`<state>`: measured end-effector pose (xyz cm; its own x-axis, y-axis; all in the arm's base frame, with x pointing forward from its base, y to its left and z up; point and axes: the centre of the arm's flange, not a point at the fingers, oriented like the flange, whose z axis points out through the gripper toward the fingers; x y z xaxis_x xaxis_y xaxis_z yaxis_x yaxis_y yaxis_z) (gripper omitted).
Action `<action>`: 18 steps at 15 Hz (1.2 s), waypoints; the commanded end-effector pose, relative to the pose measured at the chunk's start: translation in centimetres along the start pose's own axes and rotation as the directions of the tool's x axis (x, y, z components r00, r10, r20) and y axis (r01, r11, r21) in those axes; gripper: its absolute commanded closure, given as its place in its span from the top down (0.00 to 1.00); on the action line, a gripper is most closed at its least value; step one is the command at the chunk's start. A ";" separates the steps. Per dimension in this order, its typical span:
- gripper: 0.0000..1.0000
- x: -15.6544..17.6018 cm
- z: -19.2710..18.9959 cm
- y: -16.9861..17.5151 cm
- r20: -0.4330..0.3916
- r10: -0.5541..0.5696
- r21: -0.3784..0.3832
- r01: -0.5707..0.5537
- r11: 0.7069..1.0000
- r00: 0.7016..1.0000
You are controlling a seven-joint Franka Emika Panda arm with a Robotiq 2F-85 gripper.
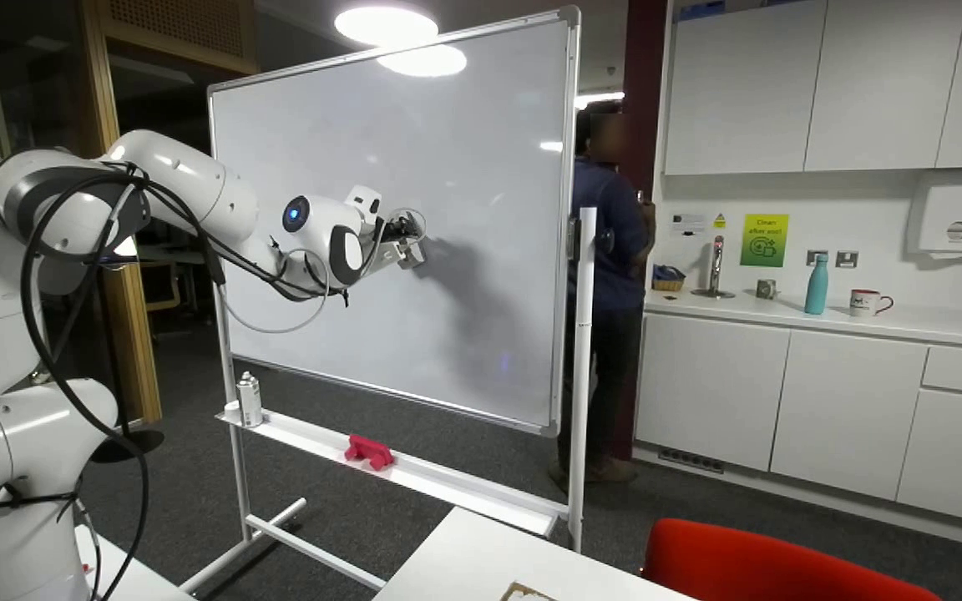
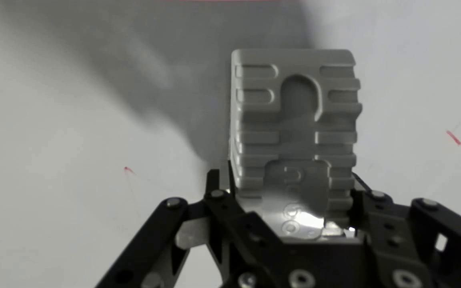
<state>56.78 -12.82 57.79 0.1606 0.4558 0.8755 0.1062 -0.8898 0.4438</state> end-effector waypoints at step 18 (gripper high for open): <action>0.35 0.1 -0.9 -0.5 -0.010 -0.010 -0.007 0.010 1.000 1.000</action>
<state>56.68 -13.21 57.80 0.1637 0.4536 0.8760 0.0998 -0.8911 0.4428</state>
